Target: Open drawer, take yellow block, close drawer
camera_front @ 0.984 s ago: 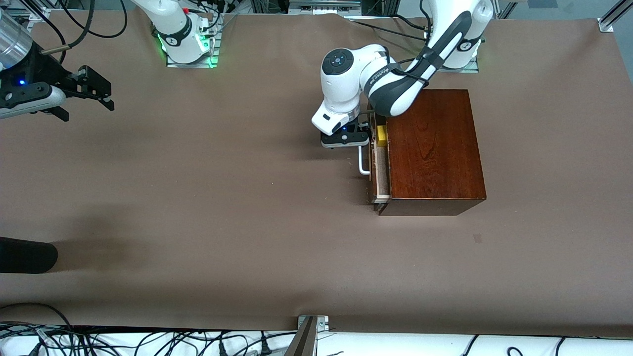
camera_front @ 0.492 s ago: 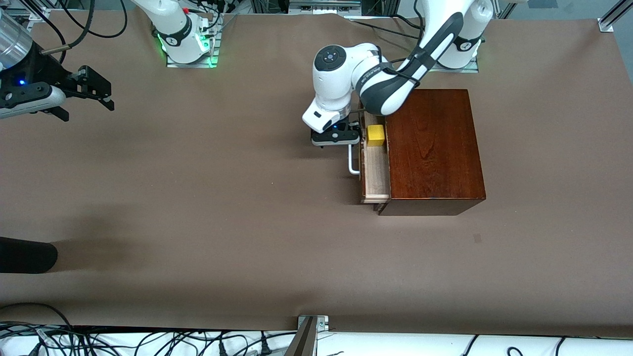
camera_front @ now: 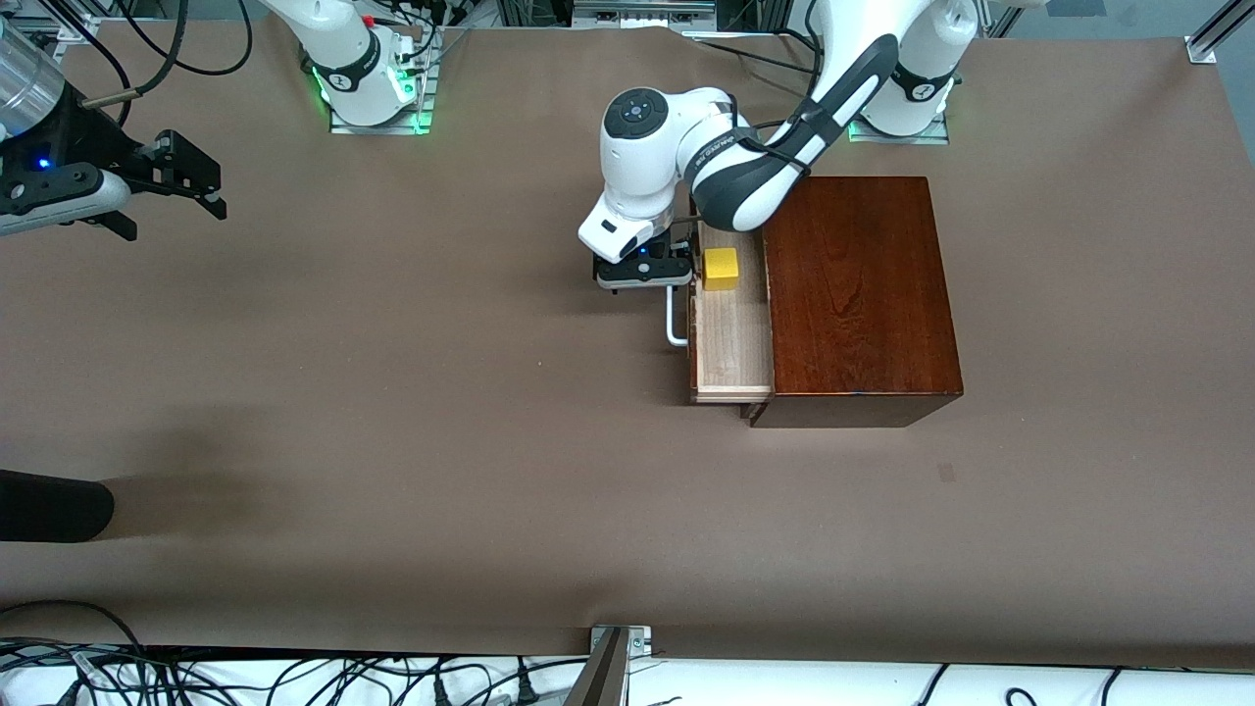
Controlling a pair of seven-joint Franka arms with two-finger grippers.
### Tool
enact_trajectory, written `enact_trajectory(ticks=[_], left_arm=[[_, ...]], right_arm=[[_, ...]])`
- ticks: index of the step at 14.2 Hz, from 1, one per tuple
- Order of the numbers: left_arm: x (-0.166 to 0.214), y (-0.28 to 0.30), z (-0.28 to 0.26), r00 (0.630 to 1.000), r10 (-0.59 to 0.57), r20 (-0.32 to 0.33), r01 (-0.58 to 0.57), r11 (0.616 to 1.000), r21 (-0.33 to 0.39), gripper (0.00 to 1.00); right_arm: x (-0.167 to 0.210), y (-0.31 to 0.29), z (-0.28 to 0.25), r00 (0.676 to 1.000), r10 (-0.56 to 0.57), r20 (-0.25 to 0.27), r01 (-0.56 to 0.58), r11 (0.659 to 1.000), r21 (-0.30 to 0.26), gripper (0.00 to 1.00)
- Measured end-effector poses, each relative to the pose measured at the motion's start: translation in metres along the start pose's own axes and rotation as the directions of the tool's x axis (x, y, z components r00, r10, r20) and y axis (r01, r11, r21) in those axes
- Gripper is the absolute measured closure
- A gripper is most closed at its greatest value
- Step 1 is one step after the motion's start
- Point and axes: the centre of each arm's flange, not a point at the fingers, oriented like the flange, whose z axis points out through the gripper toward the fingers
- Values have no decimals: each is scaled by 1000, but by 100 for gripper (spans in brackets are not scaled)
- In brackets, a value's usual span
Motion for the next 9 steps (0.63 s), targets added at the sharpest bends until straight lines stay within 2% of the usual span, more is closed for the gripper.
enact_trajectory(ticks=[6, 9], left_arm=[[-4, 22, -32, 1000, -16, -14, 16, 998, -58, 0], [-2, 19, -68, 999, -23, -42, 22, 999, -24, 0]], right_arm=[[0, 0, 0, 1000, 0, 1, 0, 1000, 0, 0], [0, 0, 0, 1000, 0, 1, 0, 1000, 0, 0]])
